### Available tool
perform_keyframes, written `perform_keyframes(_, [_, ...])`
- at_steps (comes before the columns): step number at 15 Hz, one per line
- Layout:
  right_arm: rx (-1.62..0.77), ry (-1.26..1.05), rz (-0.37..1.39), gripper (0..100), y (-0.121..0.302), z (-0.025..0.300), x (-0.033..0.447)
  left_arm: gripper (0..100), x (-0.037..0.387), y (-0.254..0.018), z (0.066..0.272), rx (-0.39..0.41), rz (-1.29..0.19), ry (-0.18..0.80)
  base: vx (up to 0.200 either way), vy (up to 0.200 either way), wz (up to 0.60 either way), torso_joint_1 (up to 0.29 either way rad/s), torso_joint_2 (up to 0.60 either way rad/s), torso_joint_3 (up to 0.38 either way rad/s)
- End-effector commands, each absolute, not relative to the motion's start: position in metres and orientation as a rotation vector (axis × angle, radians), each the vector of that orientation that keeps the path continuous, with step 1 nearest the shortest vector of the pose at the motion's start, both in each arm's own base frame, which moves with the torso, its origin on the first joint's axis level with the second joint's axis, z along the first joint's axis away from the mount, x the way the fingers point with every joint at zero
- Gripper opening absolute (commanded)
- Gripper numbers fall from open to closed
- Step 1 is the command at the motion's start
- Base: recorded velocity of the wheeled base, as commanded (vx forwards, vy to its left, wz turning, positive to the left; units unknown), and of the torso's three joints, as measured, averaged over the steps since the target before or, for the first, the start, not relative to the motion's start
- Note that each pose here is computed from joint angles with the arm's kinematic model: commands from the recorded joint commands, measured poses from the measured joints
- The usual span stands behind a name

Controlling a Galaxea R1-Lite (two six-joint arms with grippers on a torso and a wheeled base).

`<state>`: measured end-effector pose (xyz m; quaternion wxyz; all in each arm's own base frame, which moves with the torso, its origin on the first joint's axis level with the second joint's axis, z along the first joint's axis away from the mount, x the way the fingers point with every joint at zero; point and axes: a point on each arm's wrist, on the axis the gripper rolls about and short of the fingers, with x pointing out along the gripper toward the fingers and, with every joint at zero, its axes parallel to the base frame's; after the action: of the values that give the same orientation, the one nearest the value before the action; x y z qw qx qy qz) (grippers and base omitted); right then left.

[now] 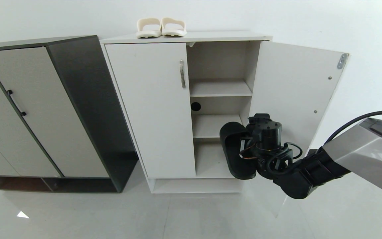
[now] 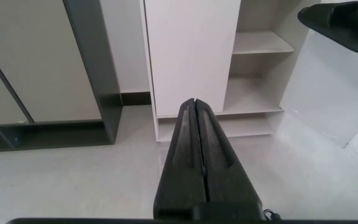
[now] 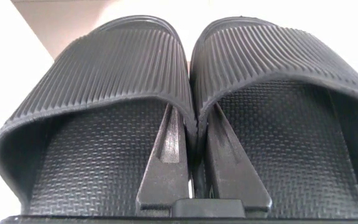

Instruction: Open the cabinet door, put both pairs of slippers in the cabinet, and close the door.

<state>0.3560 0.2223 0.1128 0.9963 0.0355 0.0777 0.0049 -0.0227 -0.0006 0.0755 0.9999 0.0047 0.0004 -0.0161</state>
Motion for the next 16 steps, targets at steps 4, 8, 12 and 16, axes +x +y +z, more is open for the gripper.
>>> perform_keyframes(4, [0.061,0.16,0.011,0,0.221,0.112,0.355,0,-0.023,-0.001,0.076,0.009,-0.032,0.003,0.0,0.0,0.0,0.0,0.0,0.0])
perform_keyframes(8, [0.011,0.183,0.121,0,0.243,0.105,0.311,0,-0.023,-0.001,0.076,0.009,-0.034,0.003,0.0,0.0,0.0,0.0,0.0,0.0])
perform_keyframes(12, [-0.034,0.248,0.181,0,0.26,0.08,0.292,0,-0.023,-0.001,0.076,0.011,-0.034,0.003,0.0,0.0,0.0,0.0,0.0,0.0])
perform_keyframes(16, [-0.032,0.251,0.171,0,0.259,0.076,0.295,0,-0.023,-0.001,0.076,0.011,-0.034,0.003,0.15,0.0,0.0,-0.002,0.0,0.001])
